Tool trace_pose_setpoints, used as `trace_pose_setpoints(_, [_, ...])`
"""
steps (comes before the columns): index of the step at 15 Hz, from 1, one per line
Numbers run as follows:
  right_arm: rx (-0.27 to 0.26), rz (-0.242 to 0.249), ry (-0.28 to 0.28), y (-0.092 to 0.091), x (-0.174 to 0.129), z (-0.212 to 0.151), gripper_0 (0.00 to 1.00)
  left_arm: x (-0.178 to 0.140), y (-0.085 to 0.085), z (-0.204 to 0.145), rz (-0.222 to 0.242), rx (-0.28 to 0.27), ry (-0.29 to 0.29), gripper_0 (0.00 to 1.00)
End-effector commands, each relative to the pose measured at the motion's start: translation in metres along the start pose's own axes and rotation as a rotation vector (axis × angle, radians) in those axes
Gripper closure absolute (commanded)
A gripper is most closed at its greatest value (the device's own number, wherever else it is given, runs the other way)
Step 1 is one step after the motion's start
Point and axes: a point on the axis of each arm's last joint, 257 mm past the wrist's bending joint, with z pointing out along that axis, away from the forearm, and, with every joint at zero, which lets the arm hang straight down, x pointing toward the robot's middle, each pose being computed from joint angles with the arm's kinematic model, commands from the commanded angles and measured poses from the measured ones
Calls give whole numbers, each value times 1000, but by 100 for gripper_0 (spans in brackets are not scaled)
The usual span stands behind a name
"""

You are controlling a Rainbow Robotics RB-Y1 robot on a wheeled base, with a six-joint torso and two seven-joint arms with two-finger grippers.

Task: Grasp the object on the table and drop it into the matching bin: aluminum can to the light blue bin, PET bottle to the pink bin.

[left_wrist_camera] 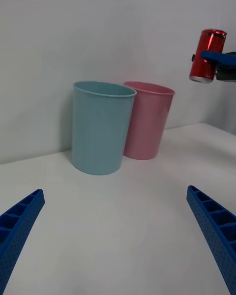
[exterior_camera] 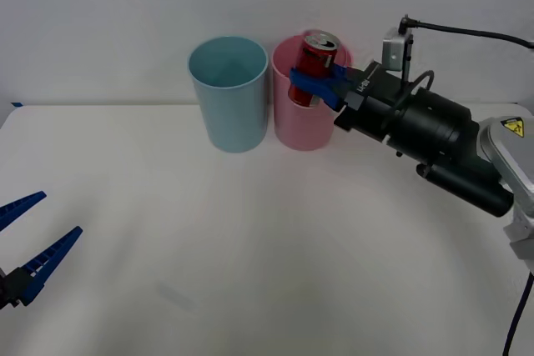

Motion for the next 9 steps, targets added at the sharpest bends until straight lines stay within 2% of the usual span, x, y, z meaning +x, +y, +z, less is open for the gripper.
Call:
trace_pose_setpoints(1, [32, -19, -3, -3, -7, 23, 100, 0, 0, 0, 0, 0, 0, 0])
trace_pose_setpoints(5, [43, -41, 21, -2, -12, 59, 100, 0, 0, 0, 0, 0, 0, 0])
trace_pose_setpoints(9, [49, -85, 44, -14, -15, 98, 100, 0, 0, 0, 0, 0, 0, 0])
